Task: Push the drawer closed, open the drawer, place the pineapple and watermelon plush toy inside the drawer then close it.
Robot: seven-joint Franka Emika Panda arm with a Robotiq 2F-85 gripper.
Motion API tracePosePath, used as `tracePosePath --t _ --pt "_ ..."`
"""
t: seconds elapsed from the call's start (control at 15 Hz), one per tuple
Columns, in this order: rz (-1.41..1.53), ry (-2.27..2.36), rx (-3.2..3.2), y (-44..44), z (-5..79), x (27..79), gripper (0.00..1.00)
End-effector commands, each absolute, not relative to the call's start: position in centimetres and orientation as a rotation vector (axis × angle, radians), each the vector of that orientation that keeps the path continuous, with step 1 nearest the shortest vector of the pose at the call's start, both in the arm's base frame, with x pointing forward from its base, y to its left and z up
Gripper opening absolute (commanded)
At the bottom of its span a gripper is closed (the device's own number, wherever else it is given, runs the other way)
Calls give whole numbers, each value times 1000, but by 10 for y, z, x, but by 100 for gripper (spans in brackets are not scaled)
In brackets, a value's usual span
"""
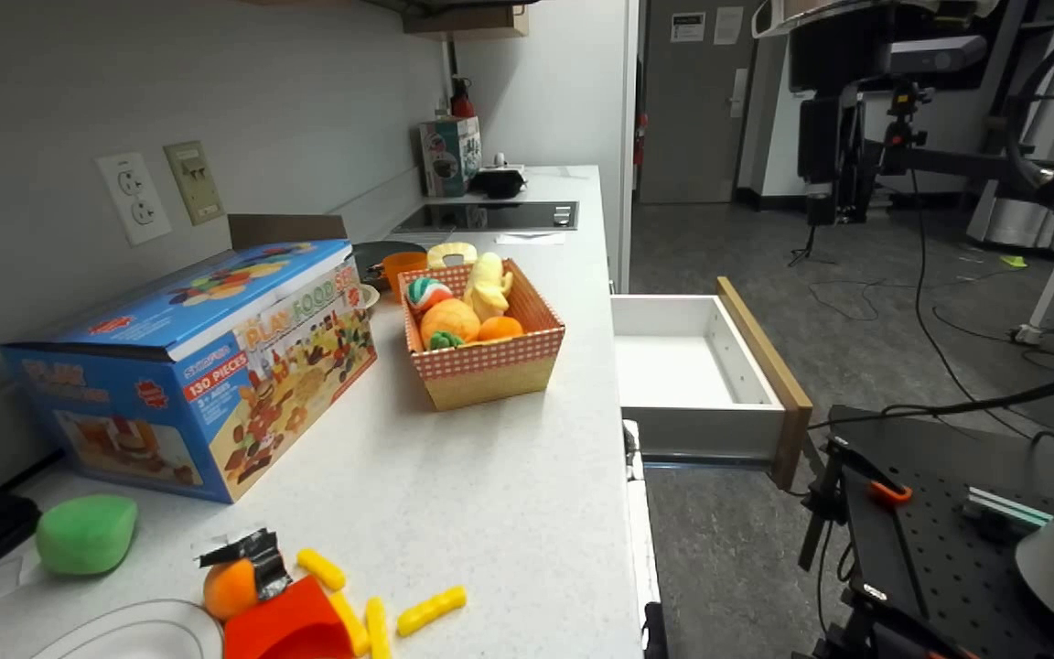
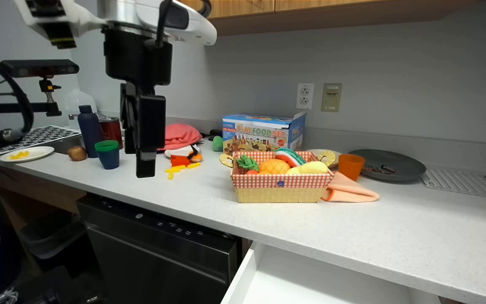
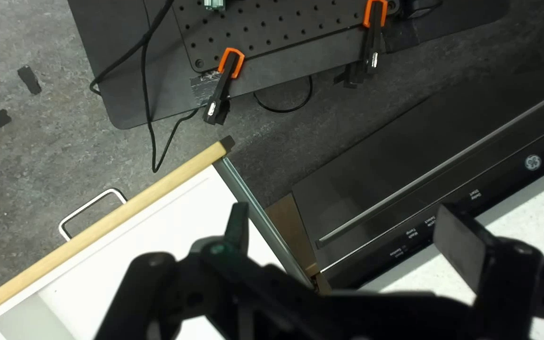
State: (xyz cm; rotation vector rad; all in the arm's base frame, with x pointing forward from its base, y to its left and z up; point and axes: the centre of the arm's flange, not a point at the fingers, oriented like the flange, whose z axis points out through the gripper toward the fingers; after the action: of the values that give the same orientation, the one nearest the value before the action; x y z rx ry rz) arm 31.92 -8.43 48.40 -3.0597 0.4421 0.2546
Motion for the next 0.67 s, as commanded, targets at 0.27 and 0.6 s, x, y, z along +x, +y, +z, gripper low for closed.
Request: tracePosePath --t 0.27,0.6 --pt "489 520 -3095 -177 416 401 100" --pt "606 525 -3095 -249 366 417 100"
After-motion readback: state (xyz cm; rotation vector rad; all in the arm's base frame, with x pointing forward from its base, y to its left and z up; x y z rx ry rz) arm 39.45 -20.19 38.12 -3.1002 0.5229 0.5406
